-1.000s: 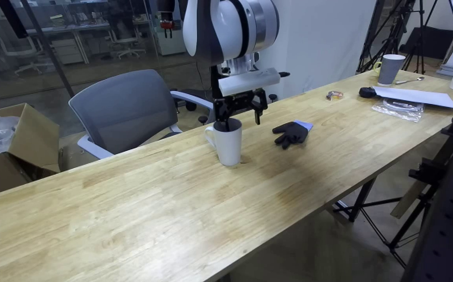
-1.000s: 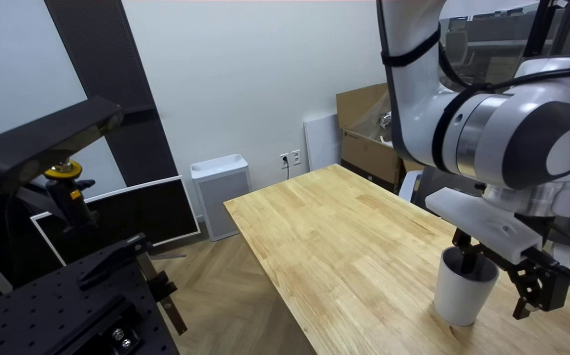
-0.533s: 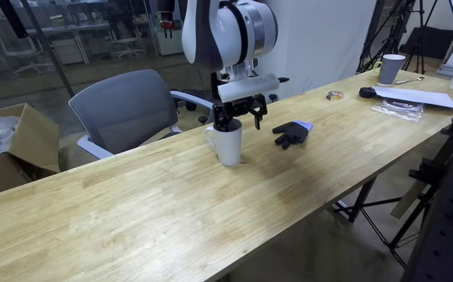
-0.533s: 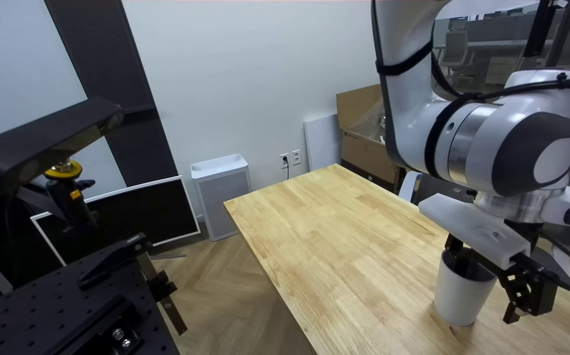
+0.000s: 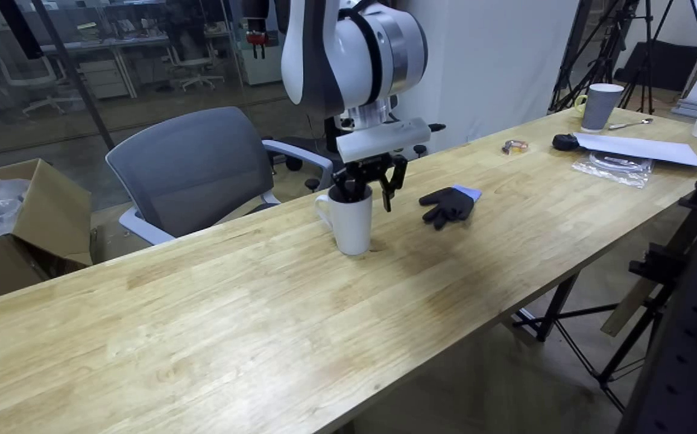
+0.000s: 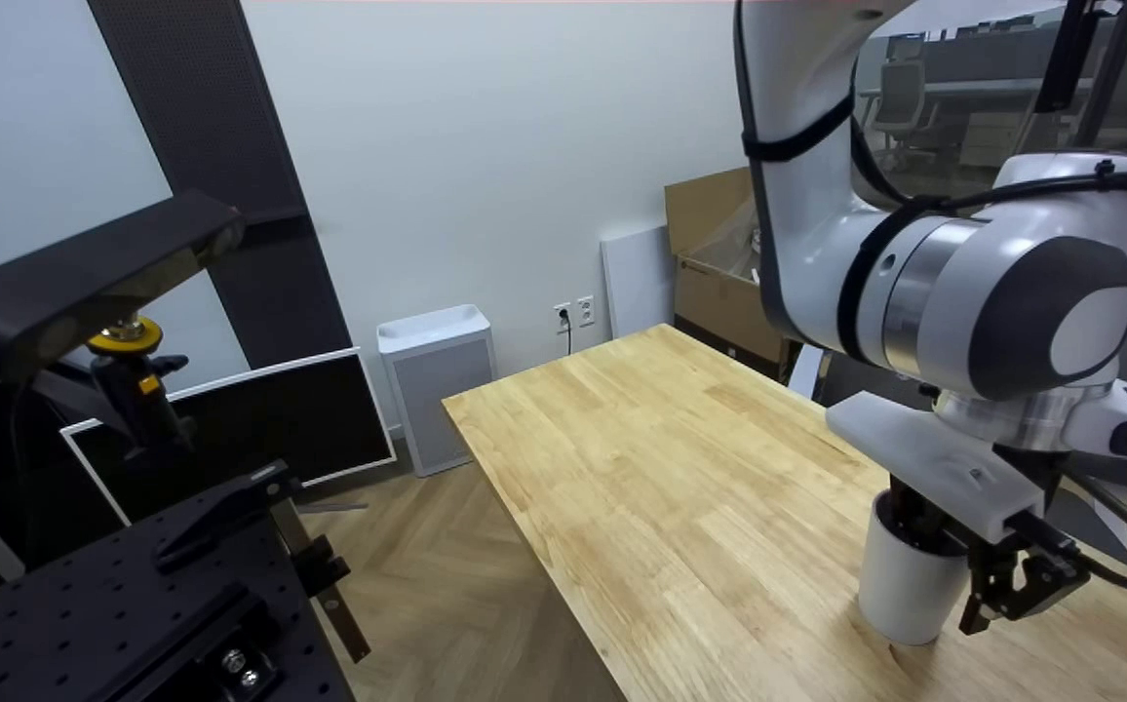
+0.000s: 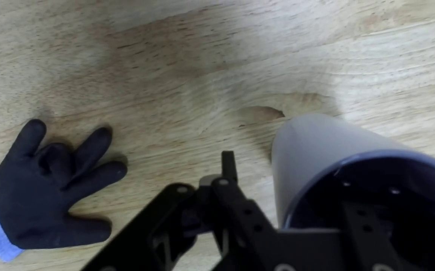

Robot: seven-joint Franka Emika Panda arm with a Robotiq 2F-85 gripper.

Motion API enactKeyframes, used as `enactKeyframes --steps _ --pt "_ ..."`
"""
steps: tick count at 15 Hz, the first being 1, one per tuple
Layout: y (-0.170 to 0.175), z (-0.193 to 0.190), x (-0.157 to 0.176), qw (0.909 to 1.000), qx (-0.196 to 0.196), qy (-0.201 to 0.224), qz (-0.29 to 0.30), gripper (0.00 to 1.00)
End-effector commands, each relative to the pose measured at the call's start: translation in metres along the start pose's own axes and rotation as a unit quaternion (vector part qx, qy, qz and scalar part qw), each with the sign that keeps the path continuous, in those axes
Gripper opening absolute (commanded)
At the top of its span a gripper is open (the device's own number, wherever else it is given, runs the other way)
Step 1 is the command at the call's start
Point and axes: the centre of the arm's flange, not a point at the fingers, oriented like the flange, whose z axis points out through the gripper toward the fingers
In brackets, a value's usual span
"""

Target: Put the mug towards the edge of the table

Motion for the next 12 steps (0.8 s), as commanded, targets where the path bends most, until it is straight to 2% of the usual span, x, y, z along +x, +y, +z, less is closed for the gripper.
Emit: enactKeyframes --steps 1,3,4,12 --pt "-0.001 -0.002 0.007 0.9999 -0.001 0.0 0.011 0.19" --pt "-0.001 -0.002 0.008 0.9999 -0.003 0.001 0.011 0.05" --pt "0.0 -0.002 0.008 0.9999 -0.005 0.001 0.012 0.01" --pt "0.007 -0.013 0.021 0.9997 -0.014 -0.009 0.019 0.03"
